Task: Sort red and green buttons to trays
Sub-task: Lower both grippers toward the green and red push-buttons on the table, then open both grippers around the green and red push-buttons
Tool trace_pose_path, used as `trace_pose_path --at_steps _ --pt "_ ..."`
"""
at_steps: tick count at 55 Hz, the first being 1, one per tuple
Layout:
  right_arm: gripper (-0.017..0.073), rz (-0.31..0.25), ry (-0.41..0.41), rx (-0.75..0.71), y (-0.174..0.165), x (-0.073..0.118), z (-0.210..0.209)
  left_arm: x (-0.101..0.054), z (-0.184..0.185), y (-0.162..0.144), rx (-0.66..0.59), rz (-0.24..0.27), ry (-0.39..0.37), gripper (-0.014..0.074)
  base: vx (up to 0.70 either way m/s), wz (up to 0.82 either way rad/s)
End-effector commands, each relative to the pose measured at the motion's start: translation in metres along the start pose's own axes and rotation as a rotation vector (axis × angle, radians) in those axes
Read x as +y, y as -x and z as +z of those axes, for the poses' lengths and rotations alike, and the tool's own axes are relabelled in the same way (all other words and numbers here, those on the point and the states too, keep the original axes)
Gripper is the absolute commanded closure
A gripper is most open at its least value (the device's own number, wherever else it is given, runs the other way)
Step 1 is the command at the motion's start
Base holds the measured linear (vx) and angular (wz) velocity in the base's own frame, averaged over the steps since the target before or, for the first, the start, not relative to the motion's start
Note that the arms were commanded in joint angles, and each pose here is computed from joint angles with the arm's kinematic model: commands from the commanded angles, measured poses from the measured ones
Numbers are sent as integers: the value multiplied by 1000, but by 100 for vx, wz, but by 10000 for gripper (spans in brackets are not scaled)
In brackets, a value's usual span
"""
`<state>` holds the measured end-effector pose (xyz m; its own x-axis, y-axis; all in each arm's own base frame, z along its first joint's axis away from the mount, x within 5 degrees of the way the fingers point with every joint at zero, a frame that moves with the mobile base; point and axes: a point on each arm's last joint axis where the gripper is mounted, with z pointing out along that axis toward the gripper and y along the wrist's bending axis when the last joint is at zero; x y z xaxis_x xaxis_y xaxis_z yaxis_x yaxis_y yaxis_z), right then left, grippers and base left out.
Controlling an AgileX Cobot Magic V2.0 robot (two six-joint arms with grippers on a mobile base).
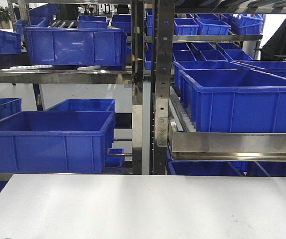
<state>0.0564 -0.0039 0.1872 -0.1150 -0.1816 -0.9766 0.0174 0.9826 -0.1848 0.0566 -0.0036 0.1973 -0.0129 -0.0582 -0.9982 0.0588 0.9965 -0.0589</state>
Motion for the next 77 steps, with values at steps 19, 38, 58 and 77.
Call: trace_pose_path --at_steps 19,38,58,77 --pt "568 8 31 -354 29 3 -6 0 -3 24 -189 -24 2 599 0 0" --pt "568 150 -22 -37 95 -19 -7 -5 4 103 -265 -15 -2 598 0 0" --pt "547 139 15 222 84 -14 46 -2 66 67 158 -18 22 579 0 0" --pt "370 134 43 379 66 -8 77 1 106 25 427 -18 44 351 0 0"
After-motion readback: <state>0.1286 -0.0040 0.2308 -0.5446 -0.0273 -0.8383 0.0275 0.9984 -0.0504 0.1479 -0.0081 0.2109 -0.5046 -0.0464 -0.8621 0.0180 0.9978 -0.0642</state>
